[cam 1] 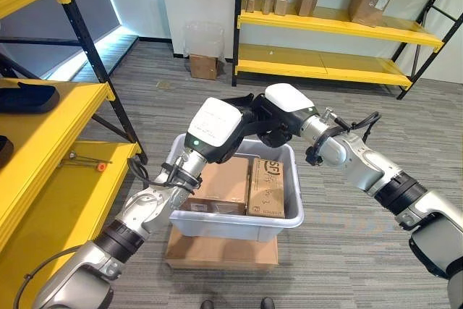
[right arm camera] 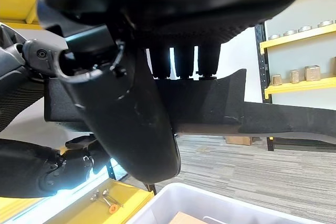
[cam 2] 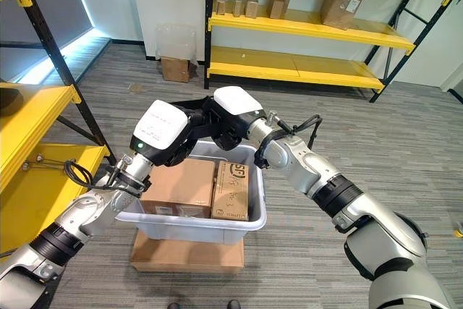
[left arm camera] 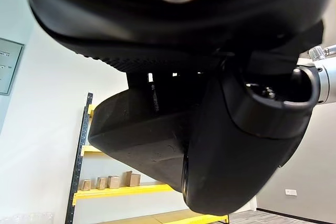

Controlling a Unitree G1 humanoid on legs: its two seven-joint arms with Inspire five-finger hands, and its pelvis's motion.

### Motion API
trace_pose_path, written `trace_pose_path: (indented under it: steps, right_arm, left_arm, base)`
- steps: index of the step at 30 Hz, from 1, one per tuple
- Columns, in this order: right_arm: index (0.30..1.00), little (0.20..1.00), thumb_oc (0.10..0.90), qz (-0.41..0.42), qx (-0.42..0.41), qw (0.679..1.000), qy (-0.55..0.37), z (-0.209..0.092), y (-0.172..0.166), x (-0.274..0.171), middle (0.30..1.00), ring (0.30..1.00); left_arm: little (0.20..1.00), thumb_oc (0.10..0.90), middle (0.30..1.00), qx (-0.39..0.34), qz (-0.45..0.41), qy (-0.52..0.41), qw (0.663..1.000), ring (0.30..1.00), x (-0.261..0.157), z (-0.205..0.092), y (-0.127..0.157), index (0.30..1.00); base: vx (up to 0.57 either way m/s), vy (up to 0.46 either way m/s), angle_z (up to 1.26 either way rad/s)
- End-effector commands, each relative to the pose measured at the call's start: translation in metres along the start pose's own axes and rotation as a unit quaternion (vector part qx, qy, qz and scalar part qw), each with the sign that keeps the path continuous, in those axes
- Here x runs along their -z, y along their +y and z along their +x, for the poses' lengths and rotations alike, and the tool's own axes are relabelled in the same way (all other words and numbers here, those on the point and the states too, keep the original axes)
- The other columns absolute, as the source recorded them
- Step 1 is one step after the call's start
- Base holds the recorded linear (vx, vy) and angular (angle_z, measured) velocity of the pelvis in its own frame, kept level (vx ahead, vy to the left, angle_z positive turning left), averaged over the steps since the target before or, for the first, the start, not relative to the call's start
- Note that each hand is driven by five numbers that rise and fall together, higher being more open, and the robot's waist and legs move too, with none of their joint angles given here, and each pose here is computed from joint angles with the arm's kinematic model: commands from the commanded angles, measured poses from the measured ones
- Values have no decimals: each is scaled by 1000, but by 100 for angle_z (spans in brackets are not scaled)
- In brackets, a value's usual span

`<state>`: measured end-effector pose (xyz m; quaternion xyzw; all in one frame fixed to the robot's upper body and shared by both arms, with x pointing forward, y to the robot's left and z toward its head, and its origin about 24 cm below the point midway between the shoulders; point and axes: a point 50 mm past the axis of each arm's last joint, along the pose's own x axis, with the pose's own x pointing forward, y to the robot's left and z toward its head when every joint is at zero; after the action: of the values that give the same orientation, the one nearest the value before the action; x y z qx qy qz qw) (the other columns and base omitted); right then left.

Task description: Move parts from the plastic box to the shelf.

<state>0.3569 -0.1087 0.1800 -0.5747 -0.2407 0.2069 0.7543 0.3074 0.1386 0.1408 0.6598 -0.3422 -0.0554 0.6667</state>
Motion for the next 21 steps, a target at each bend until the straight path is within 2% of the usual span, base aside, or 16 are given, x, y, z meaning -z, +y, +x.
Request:
trace_pose_path:
  steps: [1,5,7,21]
  right_arm:
    - [300,300,400,20,167,981,-102,33,-84,-48,300,300]
    - [300,300,400,28,169,980,-98,33,-85,-46,300,300]
    - [1000,1000,900,44,174,979,-93,30,-84,-43,1000,1000]
    - [1000,1000,900,113,192,969,-108,10,-85,-40,1000,1000]
  left_arm:
    - [300,400,300,-29,3,-52,998,300,-15,25,5,300]
    - [300,400,300,-26,1,-47,999,300,-13,23,4,300]
    - [300,400,300,-17,1,-37,999,300,-9,19,1,300]
    - [300,400,300,36,7,33,999,300,17,-5,-17,300]
  base:
    - [0,0,0]
    - [0,0,0]
    - [0,0,0]
    - [0,0,0]
